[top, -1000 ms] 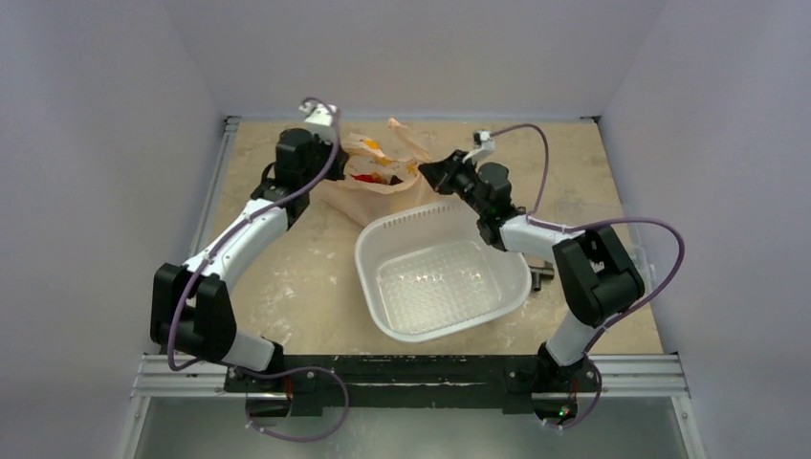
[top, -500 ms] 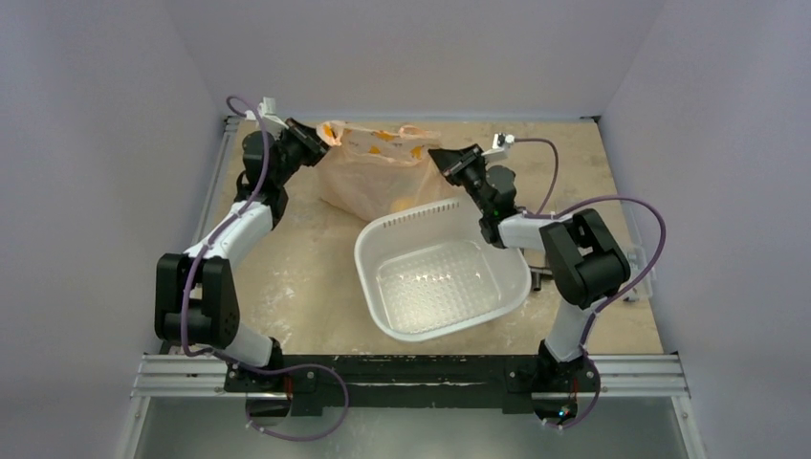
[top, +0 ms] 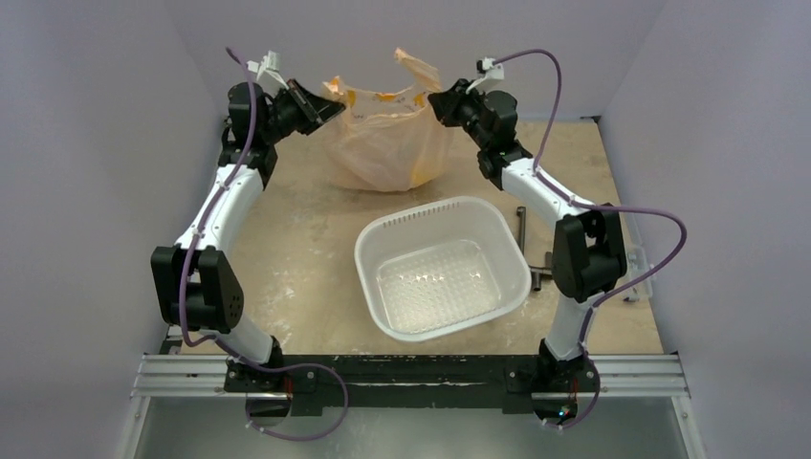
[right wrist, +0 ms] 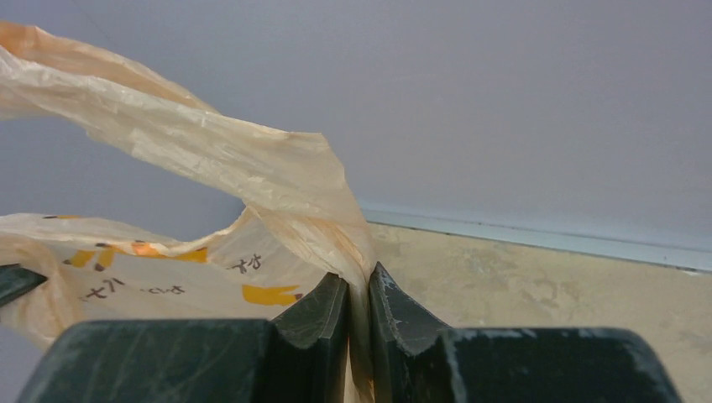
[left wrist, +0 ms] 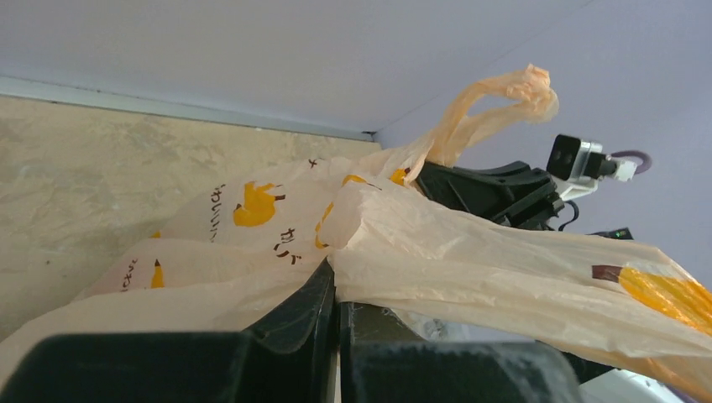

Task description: Take the fake fruits out of the plastic bag

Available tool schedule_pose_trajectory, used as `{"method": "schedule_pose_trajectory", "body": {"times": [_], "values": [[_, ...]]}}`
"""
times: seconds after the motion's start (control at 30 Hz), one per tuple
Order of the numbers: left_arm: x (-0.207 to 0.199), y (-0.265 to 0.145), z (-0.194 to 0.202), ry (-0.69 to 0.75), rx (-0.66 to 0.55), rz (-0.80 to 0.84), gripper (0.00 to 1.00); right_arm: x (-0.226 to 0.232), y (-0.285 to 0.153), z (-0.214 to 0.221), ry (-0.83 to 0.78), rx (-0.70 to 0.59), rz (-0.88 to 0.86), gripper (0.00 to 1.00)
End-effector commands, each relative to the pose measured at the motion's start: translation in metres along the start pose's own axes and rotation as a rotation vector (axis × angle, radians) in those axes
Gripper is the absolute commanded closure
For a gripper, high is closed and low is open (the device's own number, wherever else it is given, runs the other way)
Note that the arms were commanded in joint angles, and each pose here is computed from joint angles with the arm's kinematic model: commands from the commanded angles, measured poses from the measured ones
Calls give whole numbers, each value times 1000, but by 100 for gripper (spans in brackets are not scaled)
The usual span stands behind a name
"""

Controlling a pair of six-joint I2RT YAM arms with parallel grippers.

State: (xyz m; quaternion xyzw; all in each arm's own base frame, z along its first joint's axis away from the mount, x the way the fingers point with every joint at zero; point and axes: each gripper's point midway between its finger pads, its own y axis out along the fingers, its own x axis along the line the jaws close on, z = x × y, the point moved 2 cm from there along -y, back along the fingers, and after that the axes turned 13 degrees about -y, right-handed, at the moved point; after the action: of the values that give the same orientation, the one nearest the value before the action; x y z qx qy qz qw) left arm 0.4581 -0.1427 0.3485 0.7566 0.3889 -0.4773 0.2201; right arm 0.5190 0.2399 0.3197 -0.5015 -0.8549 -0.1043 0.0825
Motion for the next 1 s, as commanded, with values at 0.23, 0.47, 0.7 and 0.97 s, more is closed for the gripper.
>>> {"method": "schedule_pose_trajectory", "body": {"times": [0.23,0.47,0.7,0.97], "values": [[61,-28,43,104,187,-213,77,-31,-31,32,-145,341,190,48],[66,-32,50,135,202,-209,71,34,-62,4,-282,324,201,33],[53,-43,48,199,208,-205,72,69,-89,-15,-347,315,212,29],[48,-36,56,204,243,-124,95,86,-82,-27,-447,229,50,11]]}}
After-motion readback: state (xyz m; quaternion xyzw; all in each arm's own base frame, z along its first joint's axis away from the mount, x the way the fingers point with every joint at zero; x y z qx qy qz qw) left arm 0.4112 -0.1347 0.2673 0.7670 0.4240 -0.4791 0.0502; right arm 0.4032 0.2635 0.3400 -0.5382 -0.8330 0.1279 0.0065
